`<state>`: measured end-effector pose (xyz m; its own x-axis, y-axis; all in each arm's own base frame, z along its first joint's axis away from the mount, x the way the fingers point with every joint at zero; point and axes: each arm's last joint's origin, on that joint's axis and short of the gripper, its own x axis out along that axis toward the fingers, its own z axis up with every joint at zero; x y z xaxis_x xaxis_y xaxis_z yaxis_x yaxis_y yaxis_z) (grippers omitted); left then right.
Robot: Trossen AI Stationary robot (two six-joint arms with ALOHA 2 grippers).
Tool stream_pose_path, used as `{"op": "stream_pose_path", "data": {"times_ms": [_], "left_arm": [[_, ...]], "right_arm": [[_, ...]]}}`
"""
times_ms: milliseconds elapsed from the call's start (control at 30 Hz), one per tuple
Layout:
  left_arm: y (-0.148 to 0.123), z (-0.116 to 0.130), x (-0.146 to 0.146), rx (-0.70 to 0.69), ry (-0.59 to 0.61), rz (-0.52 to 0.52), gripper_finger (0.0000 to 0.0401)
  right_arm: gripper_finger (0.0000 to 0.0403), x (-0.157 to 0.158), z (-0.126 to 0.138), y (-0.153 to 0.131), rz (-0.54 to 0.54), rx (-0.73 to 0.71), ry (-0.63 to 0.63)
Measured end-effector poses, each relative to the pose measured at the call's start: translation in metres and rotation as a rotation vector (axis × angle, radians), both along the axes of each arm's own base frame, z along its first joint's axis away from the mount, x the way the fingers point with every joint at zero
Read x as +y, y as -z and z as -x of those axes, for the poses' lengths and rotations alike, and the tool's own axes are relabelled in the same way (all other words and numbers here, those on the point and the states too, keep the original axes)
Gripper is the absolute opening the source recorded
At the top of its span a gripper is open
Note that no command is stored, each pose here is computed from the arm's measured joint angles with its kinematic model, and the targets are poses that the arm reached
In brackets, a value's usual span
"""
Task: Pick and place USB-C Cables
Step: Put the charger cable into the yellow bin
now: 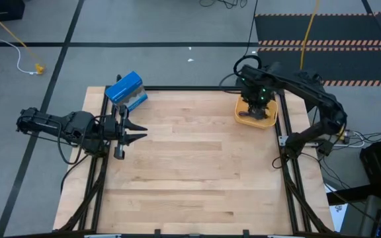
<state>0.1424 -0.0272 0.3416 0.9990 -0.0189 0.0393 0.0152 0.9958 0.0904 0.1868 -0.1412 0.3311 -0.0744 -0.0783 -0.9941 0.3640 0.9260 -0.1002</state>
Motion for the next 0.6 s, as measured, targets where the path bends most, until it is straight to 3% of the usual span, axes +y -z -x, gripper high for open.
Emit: {"op": "stream_pose_path", "data": {"times_ms": [300, 600], "left_arm": [[0.001, 0.000, 0.000, 0.009, 0.001, 0.013, 0.0086], [0.001, 0.000, 0.000, 0.010, 0.001, 0.014, 0.0086]], "right_arm": [[0.0004, -0.006, 0.007, 0.040, -0.093, 0.127, 0.037], [0.0004, -0.021, 0.017, 0.077, -0.025, 0.151, 0.049]]}}
